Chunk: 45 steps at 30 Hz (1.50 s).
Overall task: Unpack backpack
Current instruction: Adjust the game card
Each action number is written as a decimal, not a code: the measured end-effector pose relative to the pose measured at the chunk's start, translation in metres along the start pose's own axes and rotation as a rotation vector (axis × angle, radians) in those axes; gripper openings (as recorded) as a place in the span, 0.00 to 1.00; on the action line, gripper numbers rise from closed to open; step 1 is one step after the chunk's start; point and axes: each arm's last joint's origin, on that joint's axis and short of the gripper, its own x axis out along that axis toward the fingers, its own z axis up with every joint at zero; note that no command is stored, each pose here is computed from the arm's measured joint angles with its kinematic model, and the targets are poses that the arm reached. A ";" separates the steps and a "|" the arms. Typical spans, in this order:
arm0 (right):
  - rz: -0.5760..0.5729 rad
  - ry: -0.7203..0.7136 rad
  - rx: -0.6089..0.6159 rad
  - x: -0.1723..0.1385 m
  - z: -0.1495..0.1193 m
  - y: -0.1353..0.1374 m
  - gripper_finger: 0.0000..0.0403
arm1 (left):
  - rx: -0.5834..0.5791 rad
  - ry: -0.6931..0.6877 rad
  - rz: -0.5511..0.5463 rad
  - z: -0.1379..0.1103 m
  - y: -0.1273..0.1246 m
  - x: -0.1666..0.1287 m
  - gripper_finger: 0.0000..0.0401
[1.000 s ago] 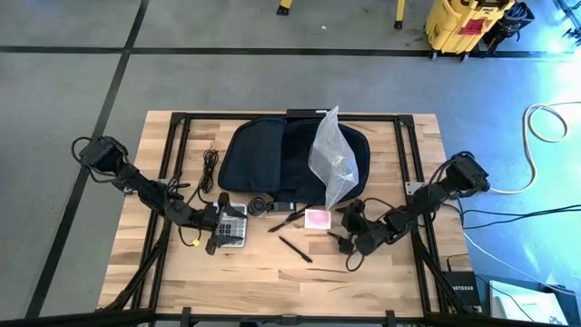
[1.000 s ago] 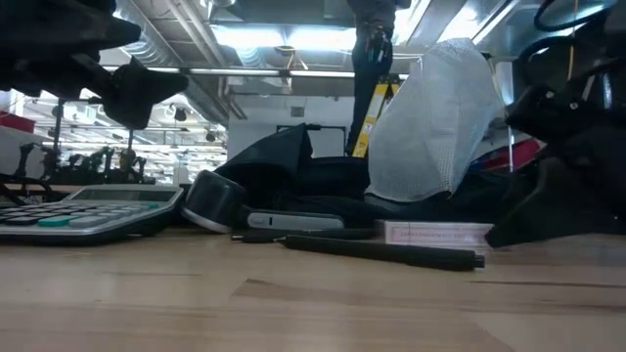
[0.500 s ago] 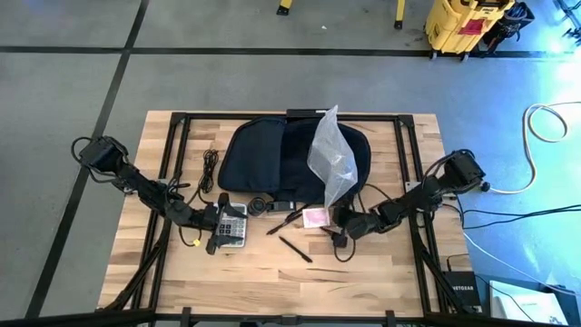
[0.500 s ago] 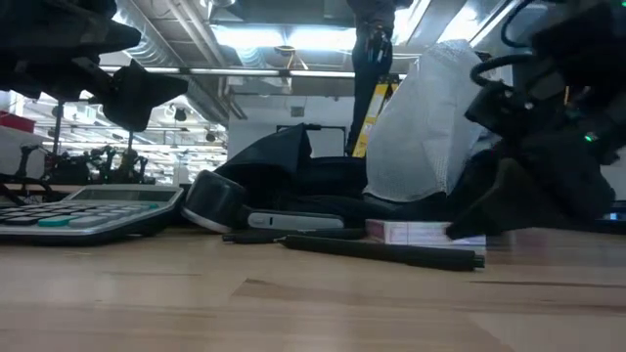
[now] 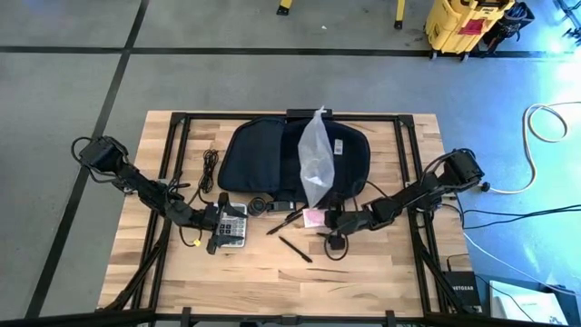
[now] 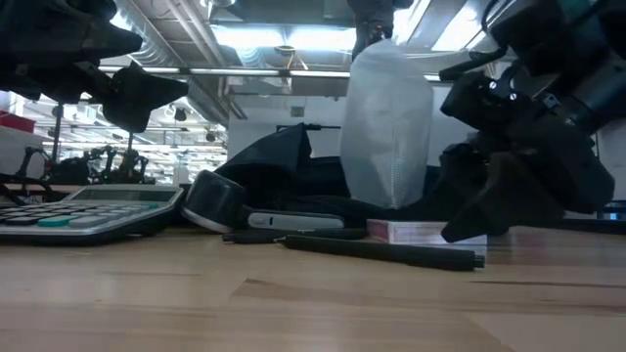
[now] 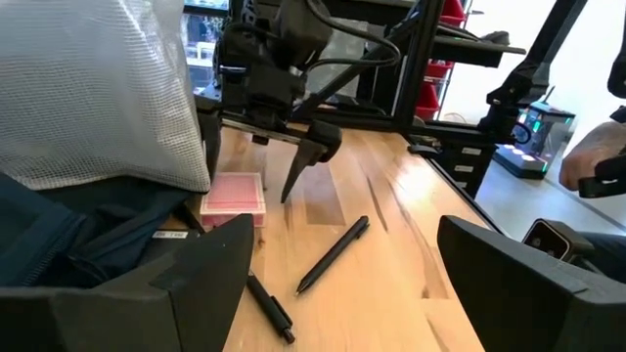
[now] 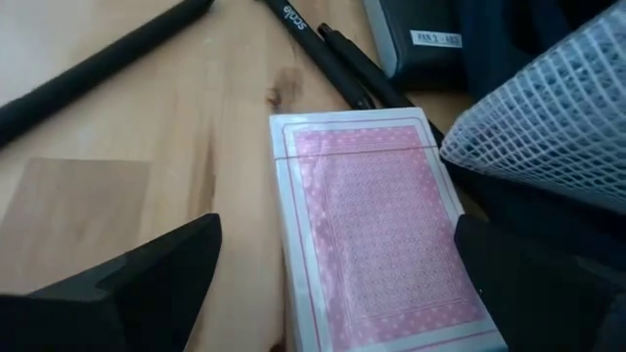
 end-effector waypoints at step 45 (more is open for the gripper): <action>0.215 0.249 -0.036 0.014 0.042 0.028 0.74 | 0.014 0.022 0.001 -0.002 0.000 0.000 0.77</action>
